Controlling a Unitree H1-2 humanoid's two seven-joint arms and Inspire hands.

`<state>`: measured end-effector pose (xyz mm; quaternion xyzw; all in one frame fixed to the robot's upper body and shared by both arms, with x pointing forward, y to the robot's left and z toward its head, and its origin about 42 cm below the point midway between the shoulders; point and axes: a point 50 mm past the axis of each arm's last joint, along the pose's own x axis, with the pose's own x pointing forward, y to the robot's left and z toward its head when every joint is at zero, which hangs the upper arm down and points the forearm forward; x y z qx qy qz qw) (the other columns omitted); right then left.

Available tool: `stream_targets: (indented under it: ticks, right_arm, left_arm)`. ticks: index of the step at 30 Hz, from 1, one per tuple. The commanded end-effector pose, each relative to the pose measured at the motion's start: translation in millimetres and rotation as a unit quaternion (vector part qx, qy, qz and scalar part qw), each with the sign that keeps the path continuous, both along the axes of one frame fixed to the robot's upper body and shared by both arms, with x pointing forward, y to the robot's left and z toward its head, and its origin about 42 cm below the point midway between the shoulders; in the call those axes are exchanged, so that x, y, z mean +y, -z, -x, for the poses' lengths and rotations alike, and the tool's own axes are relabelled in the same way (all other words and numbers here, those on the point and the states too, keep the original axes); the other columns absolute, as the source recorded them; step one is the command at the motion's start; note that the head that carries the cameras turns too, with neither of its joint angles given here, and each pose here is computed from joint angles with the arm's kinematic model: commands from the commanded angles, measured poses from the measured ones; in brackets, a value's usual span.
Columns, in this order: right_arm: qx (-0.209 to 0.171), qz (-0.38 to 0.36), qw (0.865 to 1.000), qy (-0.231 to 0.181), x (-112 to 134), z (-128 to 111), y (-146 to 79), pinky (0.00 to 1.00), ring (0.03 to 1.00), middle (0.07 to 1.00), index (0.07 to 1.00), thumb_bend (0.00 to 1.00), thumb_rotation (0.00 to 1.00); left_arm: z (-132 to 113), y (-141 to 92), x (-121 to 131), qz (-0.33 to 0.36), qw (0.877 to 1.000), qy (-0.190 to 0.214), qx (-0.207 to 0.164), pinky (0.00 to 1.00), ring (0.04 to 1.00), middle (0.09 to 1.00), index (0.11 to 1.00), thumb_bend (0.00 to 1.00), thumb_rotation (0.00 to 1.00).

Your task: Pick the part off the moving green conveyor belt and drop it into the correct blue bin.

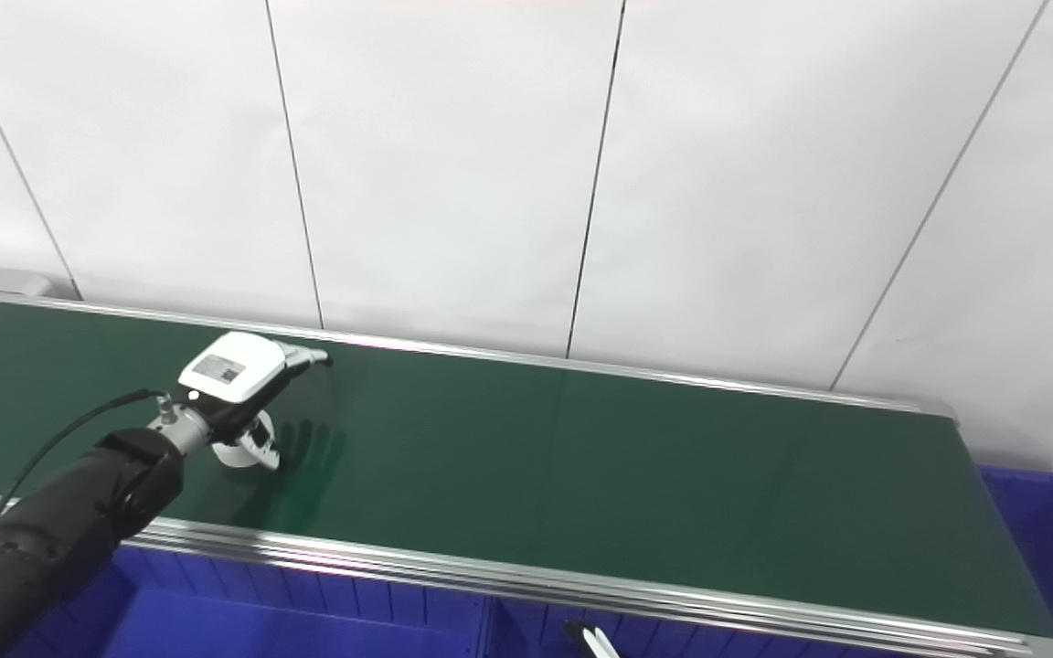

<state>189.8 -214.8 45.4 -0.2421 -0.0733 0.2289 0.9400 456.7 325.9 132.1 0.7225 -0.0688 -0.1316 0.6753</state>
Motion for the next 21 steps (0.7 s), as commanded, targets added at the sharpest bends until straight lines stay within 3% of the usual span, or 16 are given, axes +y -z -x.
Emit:
stream_targets:
  ticks: [1, 7, 13, 15, 20, 21]
  right_arm:
    - [-0.04, -0.021, 0.999, -0.012, 1, -3, -14, 0.91, 0.96, 0.988, 0.967, 0.47, 1.0]
    - [-0.043, -0.025, 0.999, -0.01, 1, -3, -17, 0.9, 0.954, 0.985, 0.964, 0.45, 1.0]
    - [-0.047, -0.028, 0.998, -0.01, 2, -3, -21, 0.91, 0.955, 0.985, 0.962, 0.44, 1.0]
    - [-0.048, -0.029, 0.998, -0.009, 2, -3, -22, 0.9, 0.949, 0.981, 0.959, 0.44, 1.0]
    - [-0.05, -0.03, 0.998, -0.009, 2, -4, -24, 0.89, 0.943, 0.978, 0.957, 0.44, 1.0]
    - [-0.05, -0.03, 0.998, -0.009, 2, -4, -24, 0.89, 0.942, 0.978, 0.957, 0.44, 1.0]
  left_arm:
    - [-21, -37, -2, -0.004, 0.999, -0.008, -0.034, 0.76, 0.833, 0.871, 0.879, 0.98, 0.19]
    - [-21, -46, -7, -0.036, 0.996, -0.057, 0.054, 0.63, 0.851, 0.918, 0.907, 0.93, 0.13]
    - [-17, -60, -16, -0.066, 0.984, -0.086, 0.139, 0.58, 0.888, 0.956, 0.929, 0.9, 0.05]
    - [-15, -64, -21, -0.075, 0.981, -0.091, 0.155, 0.57, 0.888, 0.945, 0.925, 0.92, 0.02]
    - [-10, -69, -30, -0.075, 0.978, -0.083, 0.173, 0.54, 0.84, 0.901, 0.894, 0.83, 0.0]
    - [-10, -70, -31, -0.074, 0.978, -0.08, 0.175, 0.52, 0.793, 0.88, 0.876, 0.8, 0.0]
